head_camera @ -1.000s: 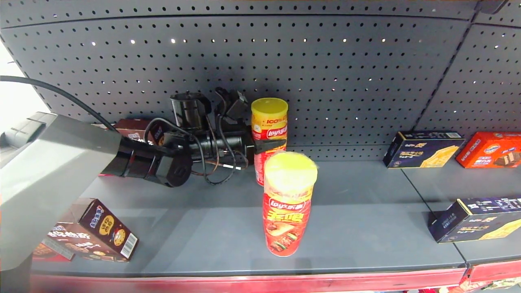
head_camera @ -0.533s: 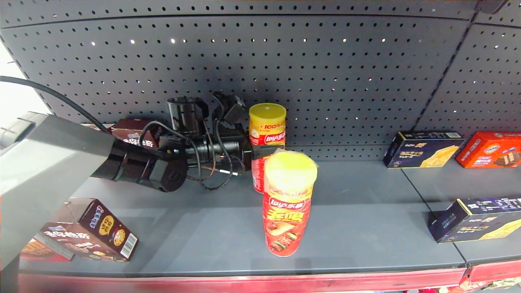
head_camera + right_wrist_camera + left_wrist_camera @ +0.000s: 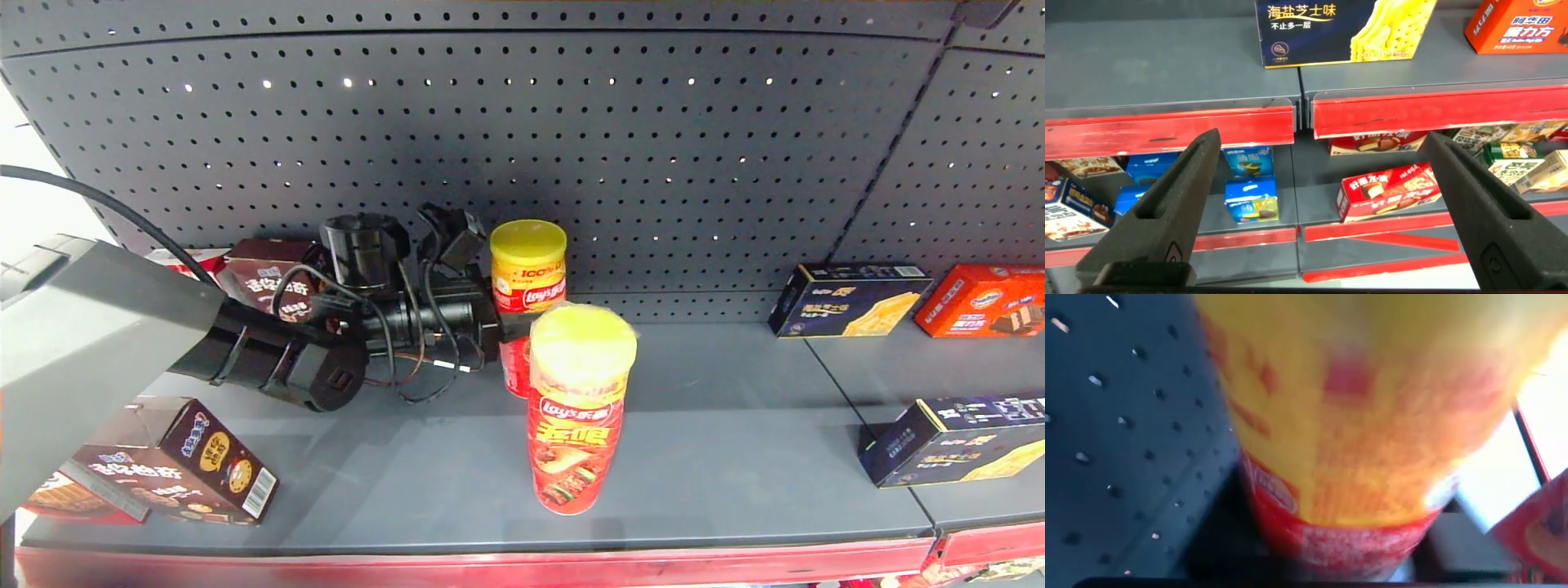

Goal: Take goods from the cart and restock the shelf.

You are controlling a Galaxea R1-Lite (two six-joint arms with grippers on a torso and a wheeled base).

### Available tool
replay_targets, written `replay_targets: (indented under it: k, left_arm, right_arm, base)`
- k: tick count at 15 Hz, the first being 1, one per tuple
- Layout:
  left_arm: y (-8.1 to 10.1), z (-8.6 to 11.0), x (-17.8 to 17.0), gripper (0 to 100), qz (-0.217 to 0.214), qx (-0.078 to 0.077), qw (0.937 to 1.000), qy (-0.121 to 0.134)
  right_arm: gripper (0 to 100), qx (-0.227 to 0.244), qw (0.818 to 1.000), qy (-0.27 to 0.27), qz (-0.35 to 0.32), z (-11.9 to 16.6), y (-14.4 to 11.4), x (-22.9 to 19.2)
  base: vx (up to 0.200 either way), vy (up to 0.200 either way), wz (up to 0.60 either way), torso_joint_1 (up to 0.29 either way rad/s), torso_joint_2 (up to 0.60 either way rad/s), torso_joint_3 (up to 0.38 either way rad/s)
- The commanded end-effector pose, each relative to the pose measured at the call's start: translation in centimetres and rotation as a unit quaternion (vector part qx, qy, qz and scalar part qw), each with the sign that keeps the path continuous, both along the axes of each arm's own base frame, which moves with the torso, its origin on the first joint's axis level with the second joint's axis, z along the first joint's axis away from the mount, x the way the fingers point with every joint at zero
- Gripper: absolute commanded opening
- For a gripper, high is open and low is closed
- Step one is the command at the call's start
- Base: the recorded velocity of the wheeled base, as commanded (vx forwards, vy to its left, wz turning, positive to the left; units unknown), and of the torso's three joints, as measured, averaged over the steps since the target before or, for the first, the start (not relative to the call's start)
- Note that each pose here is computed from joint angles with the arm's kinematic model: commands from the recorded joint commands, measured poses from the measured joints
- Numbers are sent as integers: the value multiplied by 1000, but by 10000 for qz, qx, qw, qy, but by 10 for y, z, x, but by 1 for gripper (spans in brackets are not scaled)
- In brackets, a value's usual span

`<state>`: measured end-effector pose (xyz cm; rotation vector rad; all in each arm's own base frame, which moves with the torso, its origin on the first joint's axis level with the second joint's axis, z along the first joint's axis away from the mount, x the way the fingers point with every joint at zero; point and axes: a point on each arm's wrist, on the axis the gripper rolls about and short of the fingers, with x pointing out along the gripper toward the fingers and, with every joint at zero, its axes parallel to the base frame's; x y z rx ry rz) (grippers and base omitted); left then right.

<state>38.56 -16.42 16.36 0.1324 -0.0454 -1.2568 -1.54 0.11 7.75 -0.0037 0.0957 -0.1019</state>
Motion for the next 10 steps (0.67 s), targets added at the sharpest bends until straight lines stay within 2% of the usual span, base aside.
replay_targets:
  k: [1, 3, 6, 10]
  left_arm:
    - [0, -1, -2, 100, 3, -7, 10000, -9]
    - [1, 1, -3, 100, 11, -12, 10000, -23]
    - [9, 17, -14, 100, 56, -61, 9998, -167]
    - [22, 26, -37, 100, 118, -49, 9998, -138]
  right_arm:
    - [100, -1, 10000, 7, -2, 0, 0, 0]
    - [100, -1, 10000, 7, -2, 0, 0, 0]
    - [100, -1, 10000, 7, -2, 0, 0, 0]
    - [100, -1, 10000, 7, -2, 0, 0, 0]
  base:
    - [0, 0, 0, 0, 0, 0]
    - [0, 0, 0, 0, 0, 0]
    - [0, 0, 0, 0, 0, 0]
    - [0, 0, 0, 0, 0, 0]
